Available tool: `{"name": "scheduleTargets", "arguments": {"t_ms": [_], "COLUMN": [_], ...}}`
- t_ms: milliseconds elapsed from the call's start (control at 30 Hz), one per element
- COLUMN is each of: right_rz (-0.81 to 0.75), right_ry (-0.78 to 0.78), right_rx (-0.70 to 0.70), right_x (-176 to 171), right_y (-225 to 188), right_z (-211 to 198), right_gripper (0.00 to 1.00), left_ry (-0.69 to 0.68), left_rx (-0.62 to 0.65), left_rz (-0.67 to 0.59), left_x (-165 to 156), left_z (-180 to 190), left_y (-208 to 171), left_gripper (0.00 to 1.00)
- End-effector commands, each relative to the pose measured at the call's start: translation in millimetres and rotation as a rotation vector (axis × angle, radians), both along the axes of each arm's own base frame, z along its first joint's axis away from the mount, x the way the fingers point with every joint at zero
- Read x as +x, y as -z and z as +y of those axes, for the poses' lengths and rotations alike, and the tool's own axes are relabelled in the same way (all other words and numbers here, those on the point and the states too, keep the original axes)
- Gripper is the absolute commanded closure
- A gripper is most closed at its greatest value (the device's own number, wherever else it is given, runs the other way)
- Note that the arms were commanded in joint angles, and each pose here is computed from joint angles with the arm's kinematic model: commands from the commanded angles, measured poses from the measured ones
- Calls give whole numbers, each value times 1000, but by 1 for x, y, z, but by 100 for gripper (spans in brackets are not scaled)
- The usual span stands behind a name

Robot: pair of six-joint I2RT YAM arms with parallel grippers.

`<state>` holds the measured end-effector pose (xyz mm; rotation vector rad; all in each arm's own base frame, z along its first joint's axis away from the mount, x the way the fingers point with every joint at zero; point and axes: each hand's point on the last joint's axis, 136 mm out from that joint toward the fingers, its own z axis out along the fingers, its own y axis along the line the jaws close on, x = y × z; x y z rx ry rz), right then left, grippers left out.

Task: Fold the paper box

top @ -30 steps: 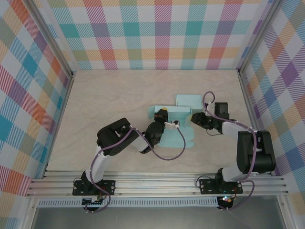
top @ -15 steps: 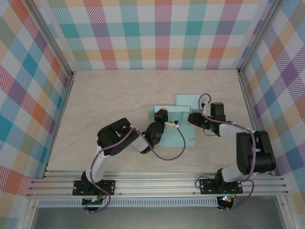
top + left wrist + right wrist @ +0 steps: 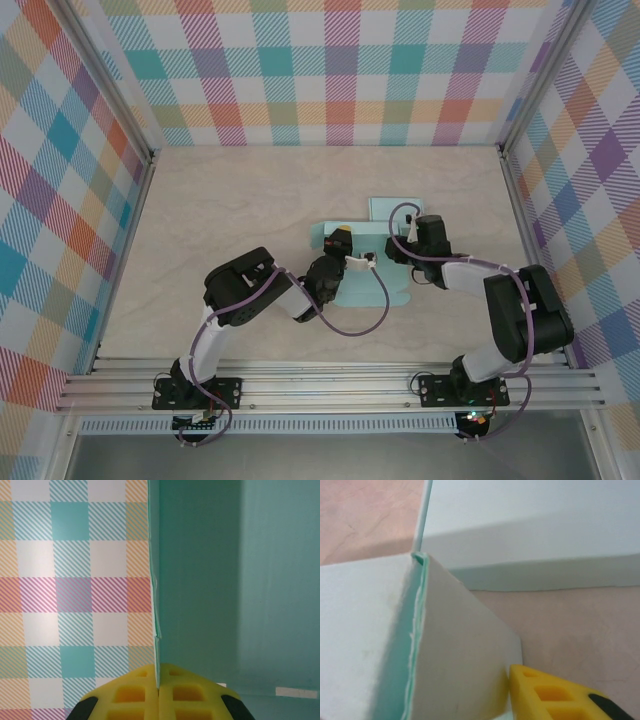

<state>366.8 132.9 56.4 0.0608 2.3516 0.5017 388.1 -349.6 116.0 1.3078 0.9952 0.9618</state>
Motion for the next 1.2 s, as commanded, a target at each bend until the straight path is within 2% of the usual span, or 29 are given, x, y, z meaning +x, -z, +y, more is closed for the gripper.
{"name": "scheduleTargets", "arguments": {"t_ms": [0,200,400,533,600,767,833,933,1033,1167], "right_rz": [-75,-75,-101,-123,-131,-137,-138,-139,-140,-142], "right_ry": [80,92,139,135,127,115,112,105,95,91], "right_rx": [-83,-151,-262,-307,-315,-321,-322,-318,-316,-306], "right_x": [19,24,26,26,26,25,25,23,21,19], "right_y": [-4,3,6,5,4,3,3,3,3,2], "right_z": [-13,-7,-7,-4,-2,-1,0,1,2,3], "right_gripper": [68,72,89,94,94,97,99,100,100,100], "left_ry": [18,21,14,8,-5,-68,-111,-175,-244,-349], "left_rx": [44,13,-19,-70,-122,-241,-277,-362,-478,-696], "left_rz": [26,28,30,34,33,35,30,34,54,133], "left_x": [-1,-3,-3,-5,-5,-5,-7,-15,-25,-39], "left_z": [-2,-3,-2,-1,1,15,25,43,65,99], "left_y": [16,11,6,-2,-11,-31,-39,-50,-61,-69], "left_gripper": [100,100,100,99,89,74,72,50,41,38]}}
